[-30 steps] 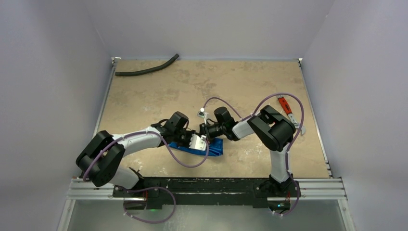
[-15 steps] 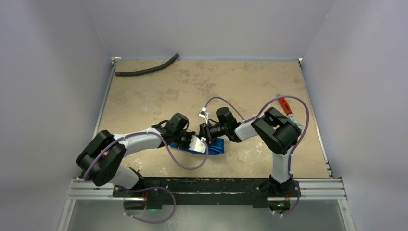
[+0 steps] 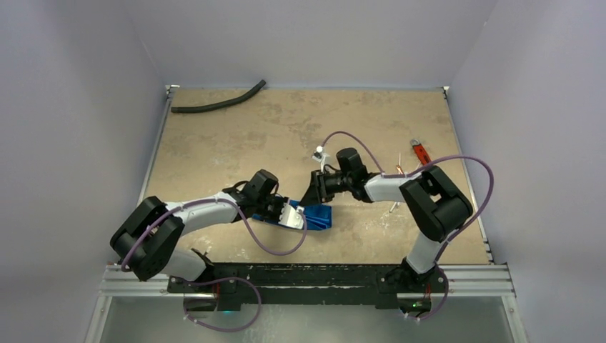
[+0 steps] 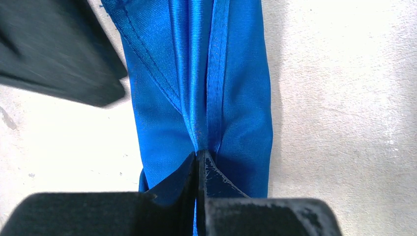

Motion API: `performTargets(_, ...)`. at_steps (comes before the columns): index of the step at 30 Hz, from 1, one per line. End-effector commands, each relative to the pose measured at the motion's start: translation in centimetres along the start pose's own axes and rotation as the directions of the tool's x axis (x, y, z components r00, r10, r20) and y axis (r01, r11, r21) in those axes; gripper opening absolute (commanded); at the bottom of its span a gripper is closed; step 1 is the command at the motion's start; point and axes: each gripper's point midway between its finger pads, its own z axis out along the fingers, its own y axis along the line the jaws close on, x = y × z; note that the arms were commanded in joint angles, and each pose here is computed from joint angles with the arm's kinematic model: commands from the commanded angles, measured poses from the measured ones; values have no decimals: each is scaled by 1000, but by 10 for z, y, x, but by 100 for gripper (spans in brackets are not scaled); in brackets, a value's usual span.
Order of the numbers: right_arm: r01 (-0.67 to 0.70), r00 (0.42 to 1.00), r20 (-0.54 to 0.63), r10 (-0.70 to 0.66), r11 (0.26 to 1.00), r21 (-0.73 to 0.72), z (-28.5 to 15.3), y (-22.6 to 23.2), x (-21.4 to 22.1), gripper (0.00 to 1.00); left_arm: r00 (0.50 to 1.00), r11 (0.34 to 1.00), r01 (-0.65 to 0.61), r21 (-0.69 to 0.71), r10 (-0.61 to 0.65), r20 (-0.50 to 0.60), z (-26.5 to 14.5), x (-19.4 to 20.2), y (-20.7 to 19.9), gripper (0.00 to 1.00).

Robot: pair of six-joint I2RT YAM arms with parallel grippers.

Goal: Fold the napkin into a case and place the utensils inside
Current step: Fold the 2/3-rectangle-folded napkin at the center of the board.

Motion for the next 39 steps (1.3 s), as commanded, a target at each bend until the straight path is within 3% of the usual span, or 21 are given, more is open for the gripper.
performTargets(1,6,999,32,-8,998,66,-18,-14,-7,35,997,996,49,74,-45,-59,-2,18,-29,0)
performTargets(4,-3,1000,29,1,996,86,-18,-20,-6,32,997,996,57,66,-54,-57,-2,17,-28,0)
performTargets(8,-35,999,32,32,993,114,-19,-32,0,1,997,996,62,58,-59,-58,-3,17,-27,0)
performTargets(9,-46,999,35,42,991,129,-20,-36,2,0,997,997,61,55,-57,-59,-3,17,-27,0)
performTargets(24,-59,998,25,56,985,159,-16,-57,37,0,989,989,147,2,-147,-19,-3,6,-15,0)
performTargets(30,-16,1000,19,11,968,252,-18,-68,40,0,971,970,240,-47,-238,30,-5,-2,7,0)
performTargets(33,27,999,26,-33,977,210,-23,-52,34,0,971,970,240,-41,-239,29,-3,-1,6,0)
performTargets(37,137,980,119,-160,975,176,-40,-17,2,30,976,976,218,-18,-218,8,-2,5,-3,0)
performTargets(39,180,966,158,-205,970,162,-47,-4,-10,37,977,976,215,-16,-215,-3,-2,8,-6,0)
